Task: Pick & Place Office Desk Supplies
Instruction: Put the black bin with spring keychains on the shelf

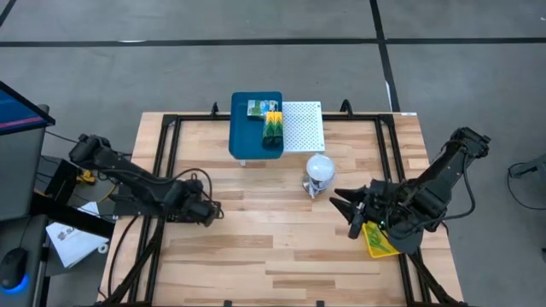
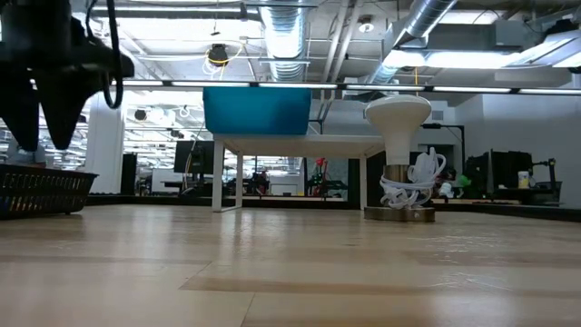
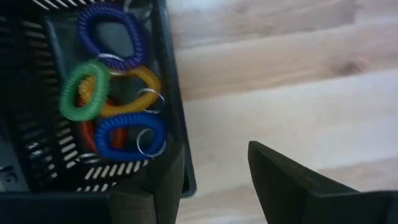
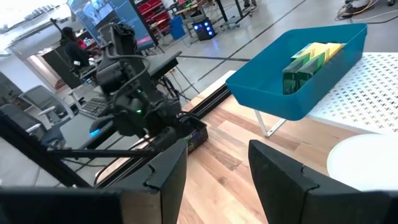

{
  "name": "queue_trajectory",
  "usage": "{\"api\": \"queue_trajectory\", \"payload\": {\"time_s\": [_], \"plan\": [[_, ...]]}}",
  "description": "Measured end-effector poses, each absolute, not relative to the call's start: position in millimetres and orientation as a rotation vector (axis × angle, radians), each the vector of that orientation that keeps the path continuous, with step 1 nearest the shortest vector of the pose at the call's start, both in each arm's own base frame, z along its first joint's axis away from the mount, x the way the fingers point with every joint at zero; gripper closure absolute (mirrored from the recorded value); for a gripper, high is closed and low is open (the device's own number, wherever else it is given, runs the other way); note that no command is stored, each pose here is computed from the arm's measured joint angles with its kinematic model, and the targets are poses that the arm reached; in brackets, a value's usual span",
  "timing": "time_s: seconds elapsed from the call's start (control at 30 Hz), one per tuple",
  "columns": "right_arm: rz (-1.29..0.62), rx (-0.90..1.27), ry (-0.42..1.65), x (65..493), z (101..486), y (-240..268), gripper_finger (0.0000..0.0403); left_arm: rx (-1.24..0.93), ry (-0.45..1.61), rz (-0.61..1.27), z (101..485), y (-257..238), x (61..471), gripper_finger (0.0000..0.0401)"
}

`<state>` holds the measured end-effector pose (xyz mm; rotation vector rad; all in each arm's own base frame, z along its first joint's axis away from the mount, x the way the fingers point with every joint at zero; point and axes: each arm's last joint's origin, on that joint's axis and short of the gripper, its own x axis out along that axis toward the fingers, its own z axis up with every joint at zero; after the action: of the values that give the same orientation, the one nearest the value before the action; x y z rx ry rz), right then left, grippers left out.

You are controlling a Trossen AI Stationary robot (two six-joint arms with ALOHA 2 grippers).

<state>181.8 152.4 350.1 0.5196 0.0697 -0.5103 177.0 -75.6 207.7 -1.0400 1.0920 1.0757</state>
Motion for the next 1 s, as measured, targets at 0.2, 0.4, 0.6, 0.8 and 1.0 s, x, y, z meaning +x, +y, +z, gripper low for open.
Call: {"api": "queue_trajectory", "payload": {"time_s": [0.2,0.4,0.6,0.8,1.0], "plan": [[-0.498,0.519,0.073,179.8,350.1,154.7,0.0235,-1.018,1.106,1.136,202.1,-71.3,179.3,0.0229],[-0.483,0.524,0.072,176.4,351.9,155.7,0.0235,-1.051,1.105,1.135,186.4,-67.1,175.4,0.0229],[-0.476,0.523,0.073,174.8,351.9,157.5,0.0235,-1.057,1.105,1.133,172.2,-65.7,171.6,0.0234],[-0.469,0.524,0.071,173.6,352.2,158.9,0.0235,-1.026,1.122,1.161,162.4,-62.7,164.6,0.0265],[-0.472,0.525,0.07,173.9,352.2,158.6,0.0235,-1.008,1.126,1.065,154.3,-64.0,166.4,0.0338]]}}
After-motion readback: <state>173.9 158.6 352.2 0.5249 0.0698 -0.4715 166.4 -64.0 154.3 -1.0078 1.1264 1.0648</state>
